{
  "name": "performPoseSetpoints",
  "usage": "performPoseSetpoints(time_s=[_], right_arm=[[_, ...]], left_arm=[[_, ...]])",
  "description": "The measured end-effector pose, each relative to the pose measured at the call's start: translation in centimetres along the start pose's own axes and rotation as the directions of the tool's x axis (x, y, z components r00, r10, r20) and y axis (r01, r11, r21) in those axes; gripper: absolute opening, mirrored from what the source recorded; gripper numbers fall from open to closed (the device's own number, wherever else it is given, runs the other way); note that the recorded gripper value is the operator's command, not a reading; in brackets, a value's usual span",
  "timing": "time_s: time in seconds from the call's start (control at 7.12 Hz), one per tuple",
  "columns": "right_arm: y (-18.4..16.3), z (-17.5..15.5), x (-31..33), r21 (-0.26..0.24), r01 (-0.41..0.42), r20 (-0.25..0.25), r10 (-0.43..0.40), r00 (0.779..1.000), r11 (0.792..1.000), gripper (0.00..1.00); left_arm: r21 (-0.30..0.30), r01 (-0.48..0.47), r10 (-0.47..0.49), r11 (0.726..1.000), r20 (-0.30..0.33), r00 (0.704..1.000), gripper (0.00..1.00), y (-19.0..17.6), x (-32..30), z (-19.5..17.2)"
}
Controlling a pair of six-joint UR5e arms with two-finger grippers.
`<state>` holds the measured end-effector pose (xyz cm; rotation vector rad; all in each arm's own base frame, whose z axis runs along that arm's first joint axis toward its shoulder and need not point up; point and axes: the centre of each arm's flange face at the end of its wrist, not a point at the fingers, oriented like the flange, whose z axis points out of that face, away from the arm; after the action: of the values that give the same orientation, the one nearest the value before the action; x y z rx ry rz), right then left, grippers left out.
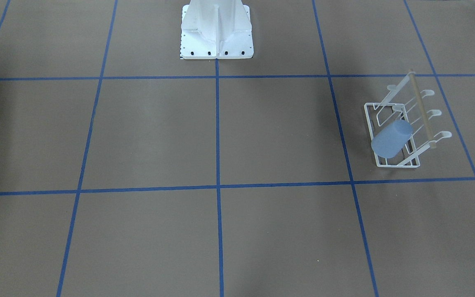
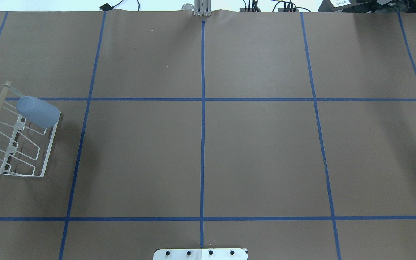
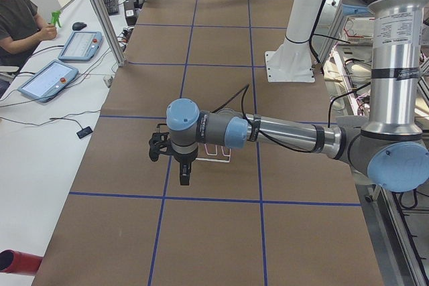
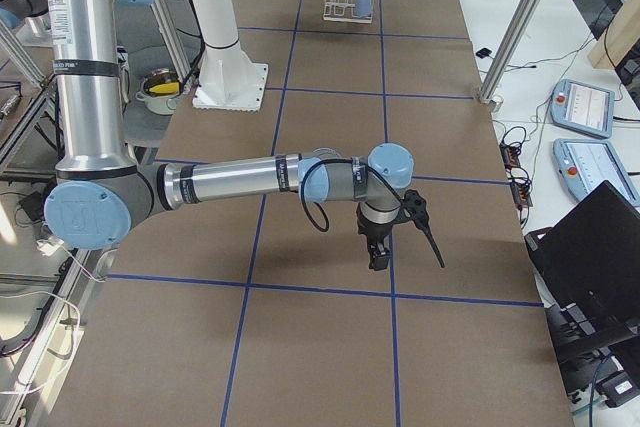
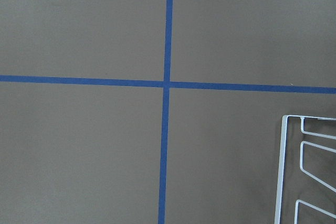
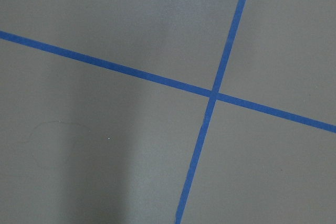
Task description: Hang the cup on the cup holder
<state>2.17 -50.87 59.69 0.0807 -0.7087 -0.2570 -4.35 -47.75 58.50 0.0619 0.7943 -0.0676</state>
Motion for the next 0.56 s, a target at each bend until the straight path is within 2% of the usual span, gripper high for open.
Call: performPoseSetpoints(time_s=[0.28,0.56], right_arm=[[0.1,0.2,0.3,-0.005,-0.04,0.0,0.04,0.999,0.999,1.0],[0.0,-0.4,0.3,0.007,-0.065,-0.004,0.065,0.998,0.998,1.0]], left_arm=[[-0.015,0.011,-0.011,1.0,0.004,1.0,0.99,0.1,-0.5,0.4],[-0.04,-0.031,0.031,0.999,0.015,0.999,0.99,0.5,-1.4,1.2]])
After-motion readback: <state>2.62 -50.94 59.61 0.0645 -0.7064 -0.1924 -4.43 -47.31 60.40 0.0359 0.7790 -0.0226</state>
